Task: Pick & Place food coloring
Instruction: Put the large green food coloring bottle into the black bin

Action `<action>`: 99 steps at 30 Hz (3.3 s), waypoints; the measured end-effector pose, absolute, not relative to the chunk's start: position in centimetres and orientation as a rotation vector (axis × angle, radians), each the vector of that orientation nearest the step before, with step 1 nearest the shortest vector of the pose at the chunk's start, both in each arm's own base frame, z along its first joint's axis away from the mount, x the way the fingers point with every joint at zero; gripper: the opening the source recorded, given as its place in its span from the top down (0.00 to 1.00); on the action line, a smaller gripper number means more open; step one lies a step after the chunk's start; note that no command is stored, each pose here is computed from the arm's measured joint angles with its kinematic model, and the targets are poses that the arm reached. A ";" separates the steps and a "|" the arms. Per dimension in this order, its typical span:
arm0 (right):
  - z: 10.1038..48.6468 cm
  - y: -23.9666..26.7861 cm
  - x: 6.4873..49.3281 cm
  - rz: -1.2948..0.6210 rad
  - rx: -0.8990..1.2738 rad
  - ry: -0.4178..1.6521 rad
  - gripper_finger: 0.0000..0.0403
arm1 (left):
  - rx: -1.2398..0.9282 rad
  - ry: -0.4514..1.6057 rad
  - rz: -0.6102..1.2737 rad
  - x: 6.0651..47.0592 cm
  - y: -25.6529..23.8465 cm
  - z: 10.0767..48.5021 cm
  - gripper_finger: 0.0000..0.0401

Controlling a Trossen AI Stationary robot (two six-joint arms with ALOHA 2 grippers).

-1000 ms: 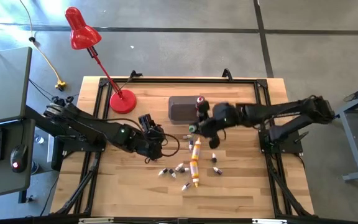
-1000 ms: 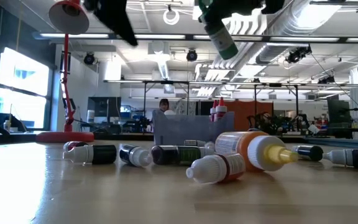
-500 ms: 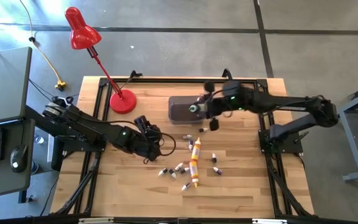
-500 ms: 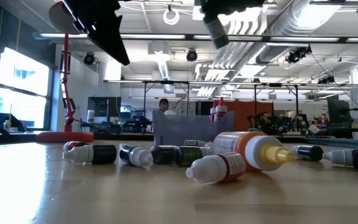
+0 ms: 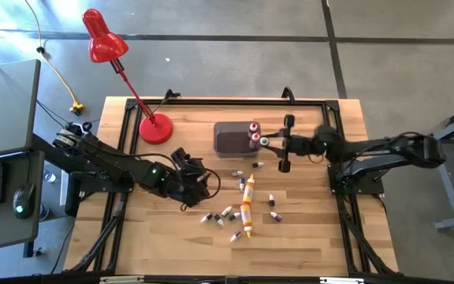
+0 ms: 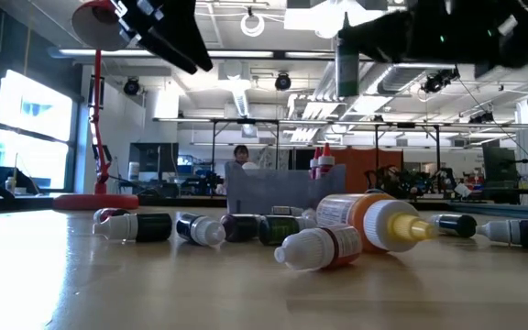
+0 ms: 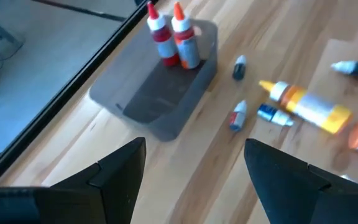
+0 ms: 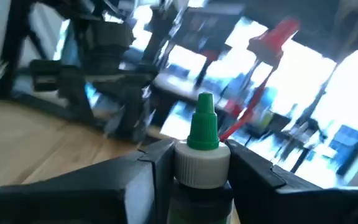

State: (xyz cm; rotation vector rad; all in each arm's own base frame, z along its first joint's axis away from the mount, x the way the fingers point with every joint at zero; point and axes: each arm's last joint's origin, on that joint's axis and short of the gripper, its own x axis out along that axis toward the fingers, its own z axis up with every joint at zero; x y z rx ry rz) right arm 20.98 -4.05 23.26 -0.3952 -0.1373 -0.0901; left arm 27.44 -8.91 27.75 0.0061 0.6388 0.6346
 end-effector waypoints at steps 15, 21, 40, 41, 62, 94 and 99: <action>17.7 -6.2 24.0 -0.177 -0.243 -0.181 0.70 | 0.075 0.499 0.693 28.3 -8.9 28.8 0.33; 17.6 -6.4 25.7 -0.153 -0.205 -0.186 0.70 | 0.072 0.500 0.698 28.3 -8.9 28.8 0.33; 19.6 -5.5 24.9 -0.053 -0.137 -0.263 0.70 | -0.143 0.636 0.280 30.3 -9.7 27.8 0.33; 19.5 -5.5 25.0 -0.052 -0.135 -0.255 0.70 | -0.137 0.656 0.251 30.3 -9.8 27.6 0.33; 19.5 -5.4 24.9 -0.013 -0.126 -0.240 0.70 | -0.056 0.406 0.528 36.7 -5.3 24.7 0.33; 20.3 -5.0 24.7 0.139 0.022 -0.312 0.70 | -0.007 0.160 0.380 38.1 -1.9 27.9 0.46; 20.3 -5.0 24.7 0.137 0.022 -0.314 0.70 | -0.007 0.159 0.381 38.1 -1.9 27.9 0.61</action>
